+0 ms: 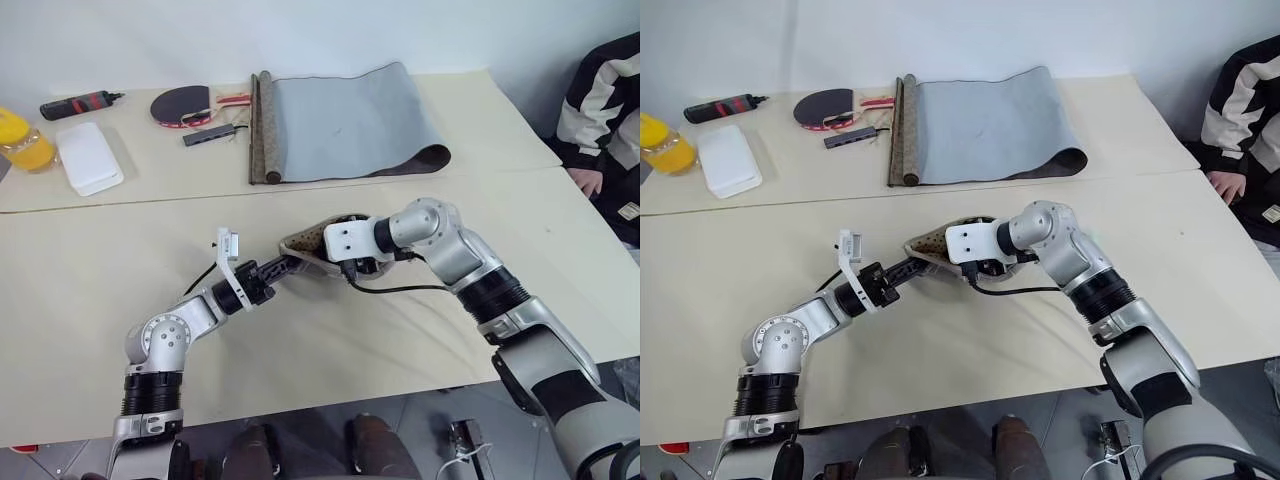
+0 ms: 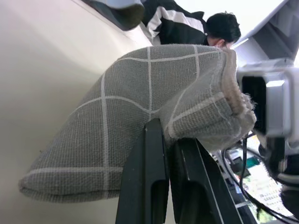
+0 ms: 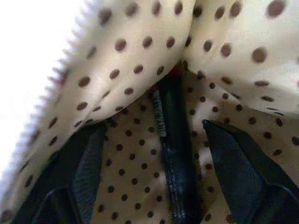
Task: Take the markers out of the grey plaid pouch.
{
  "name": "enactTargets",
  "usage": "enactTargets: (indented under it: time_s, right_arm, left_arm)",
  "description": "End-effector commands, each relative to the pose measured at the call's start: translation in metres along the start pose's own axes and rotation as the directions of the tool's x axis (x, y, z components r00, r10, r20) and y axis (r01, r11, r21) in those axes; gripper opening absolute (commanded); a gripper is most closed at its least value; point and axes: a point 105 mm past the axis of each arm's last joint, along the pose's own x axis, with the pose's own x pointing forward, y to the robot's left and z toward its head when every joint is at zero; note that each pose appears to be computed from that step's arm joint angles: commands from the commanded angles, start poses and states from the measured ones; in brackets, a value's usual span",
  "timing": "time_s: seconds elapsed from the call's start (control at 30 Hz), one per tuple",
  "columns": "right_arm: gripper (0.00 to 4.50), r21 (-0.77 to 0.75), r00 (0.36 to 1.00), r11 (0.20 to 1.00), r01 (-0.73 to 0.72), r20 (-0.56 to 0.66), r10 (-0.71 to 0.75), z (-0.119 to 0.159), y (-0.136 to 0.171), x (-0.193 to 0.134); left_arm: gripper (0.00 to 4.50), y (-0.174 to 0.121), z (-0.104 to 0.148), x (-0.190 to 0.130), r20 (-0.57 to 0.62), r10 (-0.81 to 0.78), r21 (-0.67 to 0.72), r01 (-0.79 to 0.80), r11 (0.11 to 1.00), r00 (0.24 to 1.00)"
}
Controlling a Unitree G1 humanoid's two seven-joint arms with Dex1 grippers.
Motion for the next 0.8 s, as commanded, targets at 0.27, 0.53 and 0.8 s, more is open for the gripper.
enactTargets:
  time_s: [0.27,0.53,0.8]
  right_arm:
    - [3.44,0.033,0.988,0.989,-0.143,-0.057,0.145,-0.022,0.03,0.016]
    - [1.11,0.03,0.986,0.987,-0.156,-0.062,0.157,-0.022,0.031,0.014]
    - [0.58,0.014,0.991,0.993,-0.114,-0.067,0.115,-0.024,0.026,0.01]
  left_arm:
    - [0.0,-0.006,0.001,0.007,0.015,-0.022,0.034,0.021,0.999,1.0]
    - [0.0,-0.012,0.003,0.008,0.039,-0.037,0.02,0.036,0.999,0.999]
    - [0.0,-0.011,-0.003,0.008,-0.008,-0.025,0.084,0.025,0.996,1.0]
